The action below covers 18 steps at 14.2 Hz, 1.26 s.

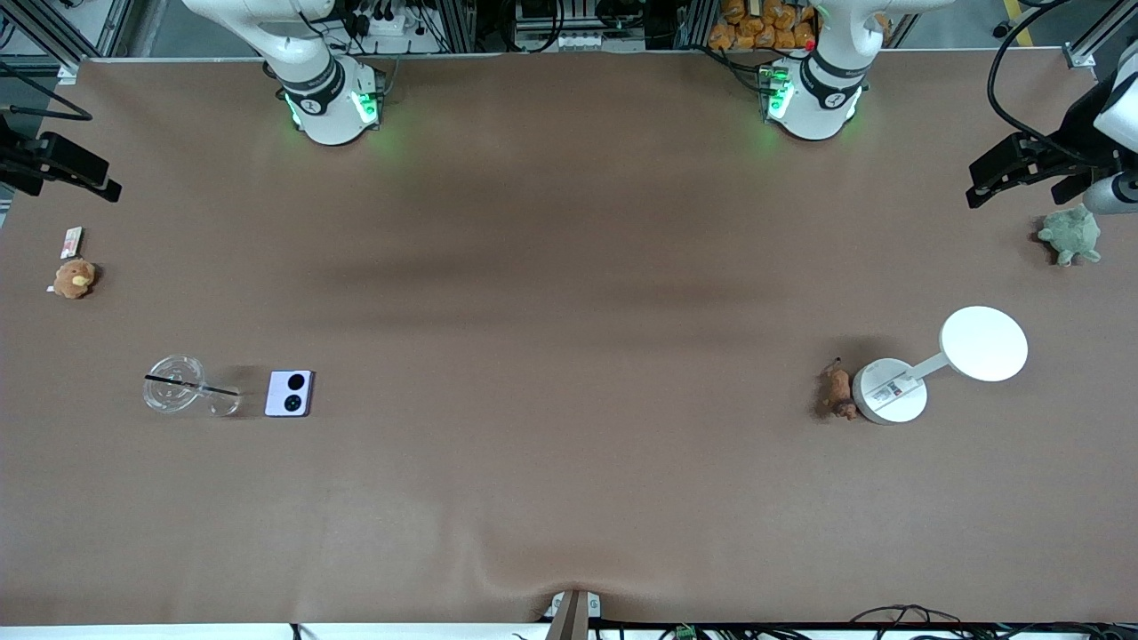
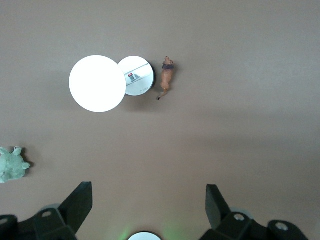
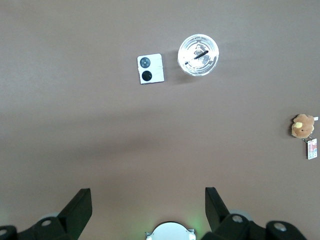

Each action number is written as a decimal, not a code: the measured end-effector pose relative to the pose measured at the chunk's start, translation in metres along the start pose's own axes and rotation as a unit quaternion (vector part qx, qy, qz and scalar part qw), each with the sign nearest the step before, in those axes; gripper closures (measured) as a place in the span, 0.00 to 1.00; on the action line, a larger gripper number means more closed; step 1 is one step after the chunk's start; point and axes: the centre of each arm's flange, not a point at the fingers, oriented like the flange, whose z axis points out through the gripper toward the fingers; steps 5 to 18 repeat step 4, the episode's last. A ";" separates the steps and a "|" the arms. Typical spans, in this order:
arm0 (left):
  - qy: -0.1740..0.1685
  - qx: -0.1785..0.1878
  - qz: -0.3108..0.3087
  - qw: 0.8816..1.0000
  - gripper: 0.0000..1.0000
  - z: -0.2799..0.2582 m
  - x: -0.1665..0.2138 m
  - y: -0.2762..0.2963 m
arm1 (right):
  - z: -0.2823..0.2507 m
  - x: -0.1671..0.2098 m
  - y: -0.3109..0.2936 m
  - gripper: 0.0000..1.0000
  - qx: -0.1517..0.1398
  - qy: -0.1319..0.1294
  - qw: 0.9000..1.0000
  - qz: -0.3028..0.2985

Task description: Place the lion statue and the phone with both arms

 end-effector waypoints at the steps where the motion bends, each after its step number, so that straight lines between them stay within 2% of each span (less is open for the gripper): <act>1: 0.000 0.000 0.000 1.000 0.00 0.000 0.000 0.000 | -0.001 0.000 0.000 0.00 0.000 0.001 1.000 0.000; 18: 0.001 0.000 0.000 1.000 0.00 -0.001 0.000 0.000 | -0.003 0.000 0.000 0.00 0.000 0.003 1.000 0.000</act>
